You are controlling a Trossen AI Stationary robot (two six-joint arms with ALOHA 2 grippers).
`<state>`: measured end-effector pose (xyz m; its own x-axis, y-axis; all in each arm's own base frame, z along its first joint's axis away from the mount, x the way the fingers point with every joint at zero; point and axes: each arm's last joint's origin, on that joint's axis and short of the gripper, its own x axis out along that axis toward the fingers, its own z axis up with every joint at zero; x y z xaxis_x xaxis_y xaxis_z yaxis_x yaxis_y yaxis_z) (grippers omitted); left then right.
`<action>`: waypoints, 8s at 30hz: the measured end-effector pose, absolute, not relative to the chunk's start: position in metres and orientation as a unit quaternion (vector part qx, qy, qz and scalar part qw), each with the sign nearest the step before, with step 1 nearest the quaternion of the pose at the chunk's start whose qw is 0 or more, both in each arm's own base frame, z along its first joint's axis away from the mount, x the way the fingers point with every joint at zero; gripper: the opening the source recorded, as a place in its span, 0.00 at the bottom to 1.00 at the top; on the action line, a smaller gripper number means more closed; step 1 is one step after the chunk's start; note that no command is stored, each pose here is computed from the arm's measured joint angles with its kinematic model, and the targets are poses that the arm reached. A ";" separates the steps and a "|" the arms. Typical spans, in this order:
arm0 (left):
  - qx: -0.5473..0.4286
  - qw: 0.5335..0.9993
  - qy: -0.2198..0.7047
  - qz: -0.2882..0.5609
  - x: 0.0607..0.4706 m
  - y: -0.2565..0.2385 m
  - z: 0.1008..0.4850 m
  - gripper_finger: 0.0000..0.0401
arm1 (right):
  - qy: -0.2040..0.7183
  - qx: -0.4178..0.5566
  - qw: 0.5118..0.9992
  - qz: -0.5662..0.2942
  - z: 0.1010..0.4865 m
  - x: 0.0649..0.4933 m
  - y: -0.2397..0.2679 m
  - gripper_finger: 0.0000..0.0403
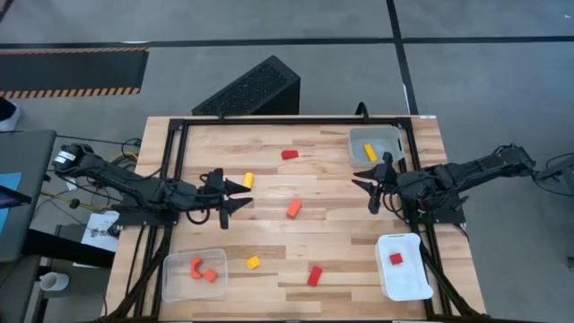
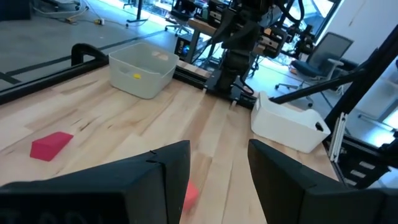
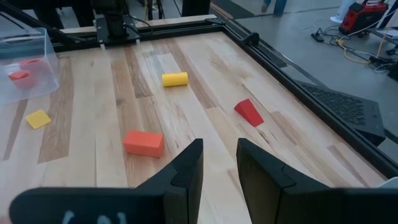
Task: Sort & place blocks by color
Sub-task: Put the bottom red block into the white bin
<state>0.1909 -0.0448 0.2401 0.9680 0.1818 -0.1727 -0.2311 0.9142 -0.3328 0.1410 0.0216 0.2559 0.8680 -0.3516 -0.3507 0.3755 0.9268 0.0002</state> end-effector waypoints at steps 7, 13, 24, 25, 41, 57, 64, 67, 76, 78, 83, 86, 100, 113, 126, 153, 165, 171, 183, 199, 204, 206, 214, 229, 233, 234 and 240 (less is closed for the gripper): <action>-0.188 0.974 0.065 0.111 0.191 -0.045 0.240 0.37 | 0.164 0.041 0.968 -0.187 0.258 0.142 0.022 0.30; -0.171 0.973 0.057 0.147 0.190 -0.042 0.241 0.37 | 0.170 0.046 0.966 -0.189 0.255 0.145 0.023 0.30; -0.134 0.974 0.063 0.172 0.191 -0.041 0.239 0.37 | 0.192 0.043 0.957 -0.215 0.241 0.177 0.020 0.30; -0.124 0.975 0.066 0.172 0.191 -0.041 0.238 0.37 | 0.197 0.040 0.956 -0.212 0.239 0.180 0.019 0.30; -0.100 0.961 0.079 0.247 0.185 -0.036 0.235 0.37 | 0.271 0.034 0.936 -0.221 0.215 0.217 0.005 0.30; -0.114 0.955 0.083 0.263 0.185 -0.035 0.231 0.37 | 0.265 0.028 0.939 -0.216 0.213 0.226 0.006 0.30; -0.105 0.954 0.097 0.265 0.184 -0.035 0.229 0.37 | 0.229 0.039 0.947 -0.221 0.219 0.230 0.002 0.30; -0.104 0.954 0.097 0.265 0.184 -0.035 0.229 0.37 | 0.221 0.037 0.949 -0.221 0.221 0.231 0.002 0.30; -0.123 0.952 0.095 0.263 0.184 -0.035 0.228 0.37 | 0.216 0.034 0.951 -0.220 0.222 0.231 0.001 0.30; -0.128 0.952 0.094 0.264 0.184 -0.035 0.228 0.37 | 0.217 0.034 0.951 -0.220 0.221 0.231 0.001 0.30; -0.137 0.950 0.091 0.264 0.184 -0.035 0.228 0.37 | 0.221 0.030 0.950 -0.219 0.221 0.231 0.001 0.30; -0.139 0.950 0.090 0.265 0.184 -0.035 0.228 0.37 | 0.222 0.029 0.950 -0.219 0.221 0.231 0.001 0.30; -0.143 0.951 0.091 0.260 0.184 -0.036 0.228 0.37 | 0.223 0.029 0.950 -0.217 0.220 0.231 0.002 0.30; -0.141 0.950 0.091 0.263 0.184 -0.035 0.228 0.37 | 0.222 0.033 0.950 -0.218 0.220 0.230 0.002 0.30; -0.134 0.949 0.089 0.271 0.184 -0.035 0.228 0.37 | 0.222 0.034 0.951 -0.215 0.220 0.230 0.004 0.30; -0.151 0.955 0.099 0.236 0.185 -0.037 0.228 0.37 | 0.221 0.033 0.950 -0.218 0.220 0.230 0.003 0.61; -0.147 0.955 0.108 0.234 0.184 -0.037 0.226 0.37 | 0.227 0.030 0.951 -0.209 0.219 0.230 0.007 0.61; -0.137 0.949 0.111 0.263 0.183 -0.035 0.224 0.37 | 0.240 0.026 0.947 -0.210 0.217 0.228 0.006 0.60; -0.124 0.935 0.101 0.316 0.180 -0.032 0.222 0.37 | 0.233 0.041 0.949 -0.210 0.217 0.229 0.009 0.60; -0.116 0.966 0.068 0.222 0.188 -0.037 0.237 0.37 | 0.279 0.062 0.942 -0.179 0.199 0.266 0.015 0.60; -0.108 0.967 0.073 0.221 0.187 -0.037 0.236 0.37 | 0.289 0.050 0.942 -0.161 0.200 0.287 0.018 0.60; -0.107 0.966 0.075 0.221 0.187 -0.037 0.236 0.37 | 0.295 0.042 0.942 -0.155 0.198 0.295 0.019 0.60; -0.119 0.965 0.072 0.222 0.187 -0.037 0.236 0.37 | 0.333 0.030 0.931 -0.146 0.186 0.320 0.004 0.65; -0.123 0.966 0.081 0.214 0.187 -0.038 0.234 0.37 | 0.347 -0.003 0.929 -0.131 0.223 0.335 -0.109 0.71; -0.123 0.966 0.082 0.214 0.187 -0.038 0.234 0.37 | 0.348 0.009 0.929 -0.126 0.216 0.330 -0.138 0.71; -0.123 0.966 0.082 0.214 0.187 -0.038 0.234 0.37 | 0.359 0.012 0.925 -0.126 0.212 0.327 -0.143 0.71; -0.123 0.966 0.083 0.213 0.187 -0.038 0.234 0.37 | 0.357 0.024 0.928 -0.101 0.187 0.333 -0.164 0.71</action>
